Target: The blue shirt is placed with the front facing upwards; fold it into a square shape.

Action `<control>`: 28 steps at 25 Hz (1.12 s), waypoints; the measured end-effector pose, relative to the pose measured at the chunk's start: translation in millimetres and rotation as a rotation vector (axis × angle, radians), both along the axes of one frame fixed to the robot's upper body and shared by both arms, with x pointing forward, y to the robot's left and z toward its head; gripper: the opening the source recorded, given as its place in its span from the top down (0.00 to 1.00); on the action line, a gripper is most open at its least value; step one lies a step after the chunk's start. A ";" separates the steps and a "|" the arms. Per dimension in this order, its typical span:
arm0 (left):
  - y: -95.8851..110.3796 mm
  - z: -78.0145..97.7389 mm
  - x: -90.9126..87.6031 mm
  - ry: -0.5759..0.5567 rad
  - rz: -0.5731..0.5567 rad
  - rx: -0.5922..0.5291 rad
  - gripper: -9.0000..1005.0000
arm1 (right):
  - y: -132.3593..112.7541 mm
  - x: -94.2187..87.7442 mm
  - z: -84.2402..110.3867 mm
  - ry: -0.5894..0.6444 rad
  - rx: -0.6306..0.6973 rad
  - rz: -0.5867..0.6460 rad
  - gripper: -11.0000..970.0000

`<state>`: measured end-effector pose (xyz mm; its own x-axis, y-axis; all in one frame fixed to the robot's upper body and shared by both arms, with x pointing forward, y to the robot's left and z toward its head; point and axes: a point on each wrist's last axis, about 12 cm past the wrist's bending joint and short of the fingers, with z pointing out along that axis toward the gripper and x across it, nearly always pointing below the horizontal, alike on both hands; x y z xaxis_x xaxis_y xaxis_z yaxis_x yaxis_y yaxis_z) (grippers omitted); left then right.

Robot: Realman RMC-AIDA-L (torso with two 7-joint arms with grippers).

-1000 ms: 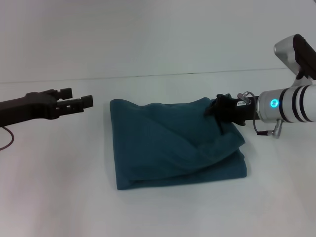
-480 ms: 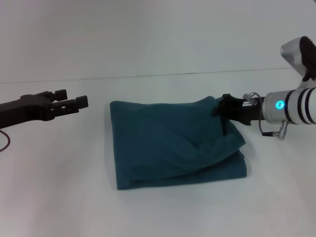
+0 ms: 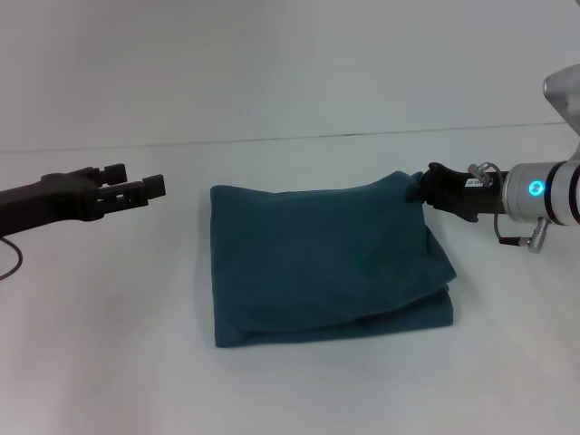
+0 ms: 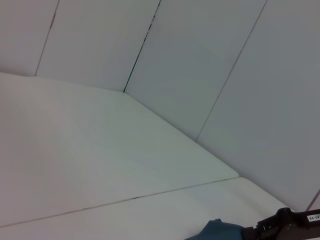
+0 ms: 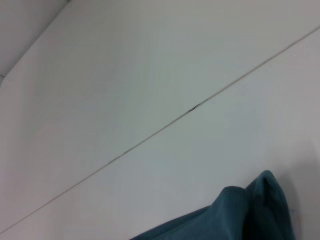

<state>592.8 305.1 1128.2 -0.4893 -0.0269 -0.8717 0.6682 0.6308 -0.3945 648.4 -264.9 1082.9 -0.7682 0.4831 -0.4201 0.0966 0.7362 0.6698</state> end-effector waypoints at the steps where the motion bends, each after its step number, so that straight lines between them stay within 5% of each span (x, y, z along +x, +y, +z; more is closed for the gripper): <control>1: 0.0 0.1 0.0 0.000 0.000 0.000 0.07 | 0.1 0.0 0.1 -0.001 -0.001 0.001 0.95; 28: -0.5 -1.9 -3.3 0.010 -0.006 -0.010 0.07 | -14.7 -5.5 -7.9 -0.012 -0.030 -0.043 0.95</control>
<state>589.5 304.7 1126.3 -0.4982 -0.0326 -0.8665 0.6678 0.6230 -0.4074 642.8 -279.6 1074.9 -0.7419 0.5024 -0.4441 0.1207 0.7515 0.6486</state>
